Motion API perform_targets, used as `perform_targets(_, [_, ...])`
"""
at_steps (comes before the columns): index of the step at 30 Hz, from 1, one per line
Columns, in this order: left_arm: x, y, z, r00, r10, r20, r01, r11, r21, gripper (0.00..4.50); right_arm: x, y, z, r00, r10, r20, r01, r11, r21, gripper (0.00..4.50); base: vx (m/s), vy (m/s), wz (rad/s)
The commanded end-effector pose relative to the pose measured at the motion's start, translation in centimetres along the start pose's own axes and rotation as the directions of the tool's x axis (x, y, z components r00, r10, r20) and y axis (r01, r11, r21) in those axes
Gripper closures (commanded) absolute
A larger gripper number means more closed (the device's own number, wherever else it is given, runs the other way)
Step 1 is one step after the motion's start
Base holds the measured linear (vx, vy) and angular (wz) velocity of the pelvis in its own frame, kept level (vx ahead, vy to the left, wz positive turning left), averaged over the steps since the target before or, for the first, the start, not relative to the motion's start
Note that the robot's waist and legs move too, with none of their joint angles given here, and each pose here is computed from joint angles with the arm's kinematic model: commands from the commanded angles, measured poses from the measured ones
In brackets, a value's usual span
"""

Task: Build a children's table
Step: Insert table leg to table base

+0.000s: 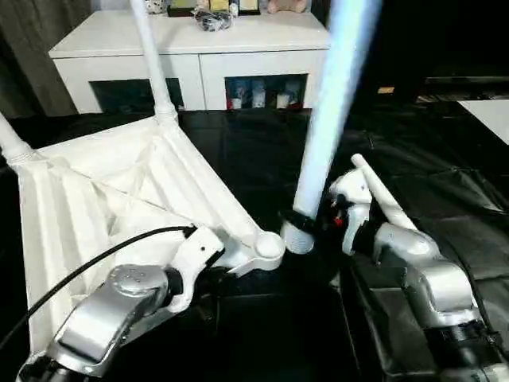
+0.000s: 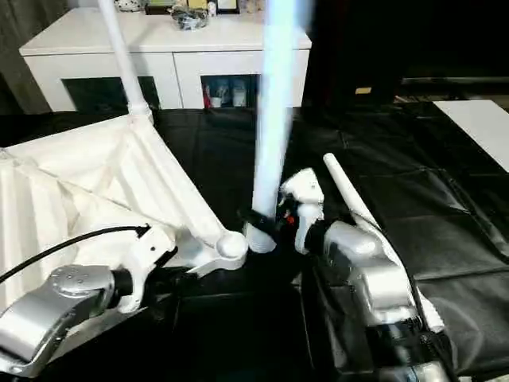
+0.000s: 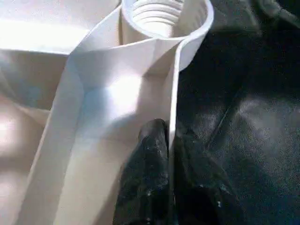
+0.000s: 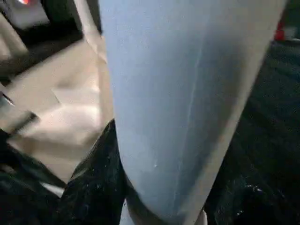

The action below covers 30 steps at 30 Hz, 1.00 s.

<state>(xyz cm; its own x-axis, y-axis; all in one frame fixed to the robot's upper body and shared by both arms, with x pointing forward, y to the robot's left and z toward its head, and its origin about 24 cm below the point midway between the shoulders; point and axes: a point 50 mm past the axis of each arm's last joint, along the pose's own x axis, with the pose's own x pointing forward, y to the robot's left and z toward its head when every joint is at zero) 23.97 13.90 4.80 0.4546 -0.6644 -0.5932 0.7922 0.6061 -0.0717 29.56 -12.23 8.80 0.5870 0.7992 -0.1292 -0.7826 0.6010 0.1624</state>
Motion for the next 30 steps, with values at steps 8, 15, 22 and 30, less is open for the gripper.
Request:
perform_targets(8, [1.3, -0.8, -0.5, 0.997, -0.065, -0.028, 0.067, 0.996, 0.054, 4.50, 2.0, 0.5, 0.7, 0.997, 0.075, 0.019, -0.076, 0.995, 0.061, 2.66, 0.000, 0.000, 0.00])
perform_targets(15, [1.2, -0.8, -0.7, 0.996, -0.075, -0.045, 0.078, 0.994, 0.070, 4.50, 2.6, 0.5, 0.4, 0.995, 0.101, -0.001, -0.101, 0.992, 0.070, 2.66, 0.000, 0.000, 0.00])
perform_targets(22, [1.0, -0.6, -0.7, 0.997, -0.073, -0.034, 0.075, 0.995, 0.065, 4.50, 2.4, 0.3, -0.3, 0.992, 0.120, -0.050, -0.115, 0.989, 0.089, 2.66, 0.000, 0.000, 0.00])
perform_targets(30, [0.7, -0.4, -0.7, 0.997, -0.071, -0.030, 0.073, 0.995, 0.067, 4.50, 2.4, -0.3, -2.6, 0.996, 0.068, -0.057, -0.057, 0.984, 0.171, 2.66, 0.000, 0.000, 0.00])
